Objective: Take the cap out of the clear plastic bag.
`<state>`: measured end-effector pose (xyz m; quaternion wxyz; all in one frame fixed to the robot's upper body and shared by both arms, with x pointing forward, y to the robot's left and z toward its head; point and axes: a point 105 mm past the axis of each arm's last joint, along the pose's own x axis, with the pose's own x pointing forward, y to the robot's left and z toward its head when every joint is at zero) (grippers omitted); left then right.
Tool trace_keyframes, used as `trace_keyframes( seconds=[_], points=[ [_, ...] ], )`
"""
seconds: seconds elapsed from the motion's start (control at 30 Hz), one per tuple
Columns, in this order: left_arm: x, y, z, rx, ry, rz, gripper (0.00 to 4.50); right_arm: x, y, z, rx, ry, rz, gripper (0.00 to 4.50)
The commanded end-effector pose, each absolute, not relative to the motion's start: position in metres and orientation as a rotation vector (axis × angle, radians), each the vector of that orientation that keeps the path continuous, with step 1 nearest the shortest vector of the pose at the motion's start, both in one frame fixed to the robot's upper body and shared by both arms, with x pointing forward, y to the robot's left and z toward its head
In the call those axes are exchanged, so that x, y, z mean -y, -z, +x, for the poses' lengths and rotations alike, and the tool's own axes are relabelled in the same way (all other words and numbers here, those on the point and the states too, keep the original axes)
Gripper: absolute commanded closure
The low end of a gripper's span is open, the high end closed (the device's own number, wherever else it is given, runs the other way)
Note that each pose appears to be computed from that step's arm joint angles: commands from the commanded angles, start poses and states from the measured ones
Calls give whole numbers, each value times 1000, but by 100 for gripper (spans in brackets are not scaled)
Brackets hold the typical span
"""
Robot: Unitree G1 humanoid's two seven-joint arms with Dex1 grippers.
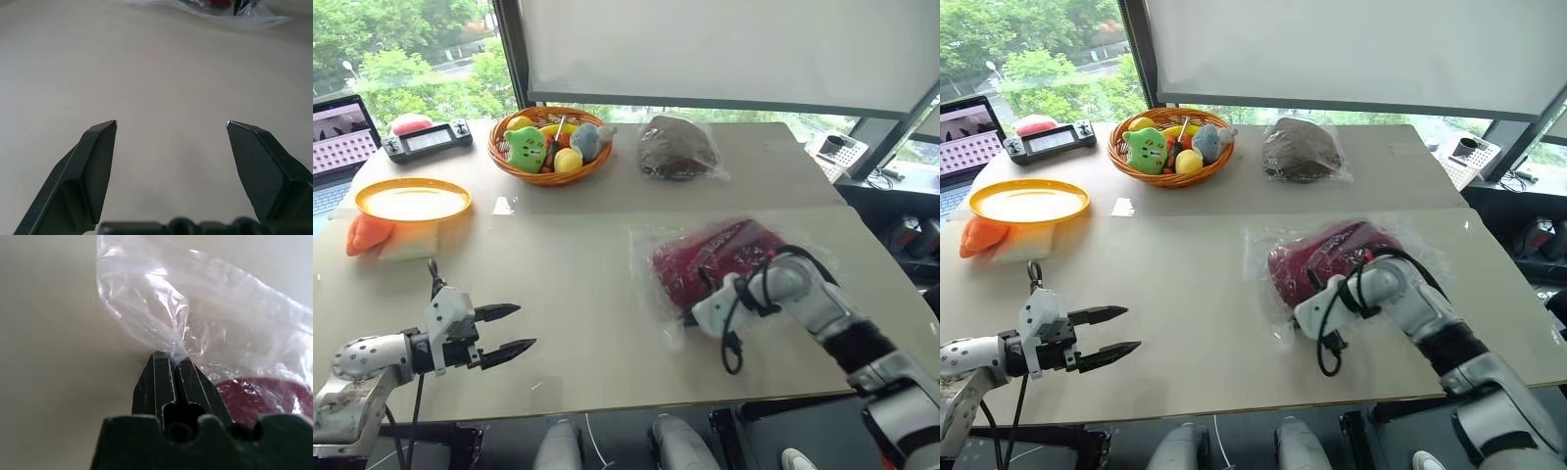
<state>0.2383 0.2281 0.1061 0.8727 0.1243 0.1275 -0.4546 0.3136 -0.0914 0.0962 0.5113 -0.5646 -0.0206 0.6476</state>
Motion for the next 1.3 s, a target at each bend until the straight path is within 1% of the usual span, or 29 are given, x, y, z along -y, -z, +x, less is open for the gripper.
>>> trace_keyframes(
  seconds=[0.03, 0.13, 0.23, 0.27, 0.33, 0.4, 0.47, 0.53, 0.6, 0.7, 0.8, 0.93, 1.03, 1.07, 1.1, 1.13, 1.17, 1.3],
  points=[
    [-229, -114, 241, -227, 935, 297, 65, 45, -98, 311, 239, -1597, -1375, 446],
    [-230, -114, 241, -228, 927, 298, 65, 23, -95, 293, 348, -1691, -1337, 446],
    [-230, -114, 241, -228, 923, 301, 65, 20, -79, 266, 399, -1841, -1298, 446],
    [-230, -114, 242, -228, 923, 302, 65, 20, -77, 262, 402, -1863, -1288, 446],
    [-228, -114, 243, -226, 930, 300, 65, 37, -61, 254, 338, -1918, -1281, 446],
    [-226, -114, 244, -224, 938, 298, 65, 64, -44, 252, 219, -1939, -1301, 446],
    [-225, -113, 245, -224, 941, 298, 65, 95, -35, 256, 69, -1914, -1310, 446],
    [-224, -113, 248, -223, 944, 298, 65, 130, -33, 266, -74, -1830, -1326, 446],
    [-223, -113, 250, -222, 946, 297, 65, 152, -38, 276, -135, -1737, -1335, 446],
    [-221, -112, 253, -221, 955, 293, 65, 171, -50, 289, -164, -1621, -1351, 446],
    [-217, -110, 256, -218, 977, 287, 65, 178, -60, 292, -159, -1565, -1336, 446],
    [-211, -110, 261, -215, 1009, 289, 65, 170, -71, 290, -108, -1528, -1307, 446],
    [-210, -110, 264, -210, 1017, 288, 65, 166, -76, 287, -102, -1507, -1270, 446],
    [-209, -110, 264, -210, 1018, 288, 65, 166, -77, 285, -120, -1501, -1249, 402],
    [-209, -110, 265, -209, 1019, 288, 65, 165, -78, 284, -131, -1494, -1231, 370],
    [-209, -110, 265, -209, 1020, 288, 65, 165, -80, 283, -135, -1492, -1219, 351],
    [-209, -110, 265, -208, 1021, 288, 65, 164, -81, 281, -138, -1493, -1211, 318],
    [-209, -110, 266, -207, 1030, 289, 65, 156, -94, 270, -88, -1513, -1171, 175]
  ],
)
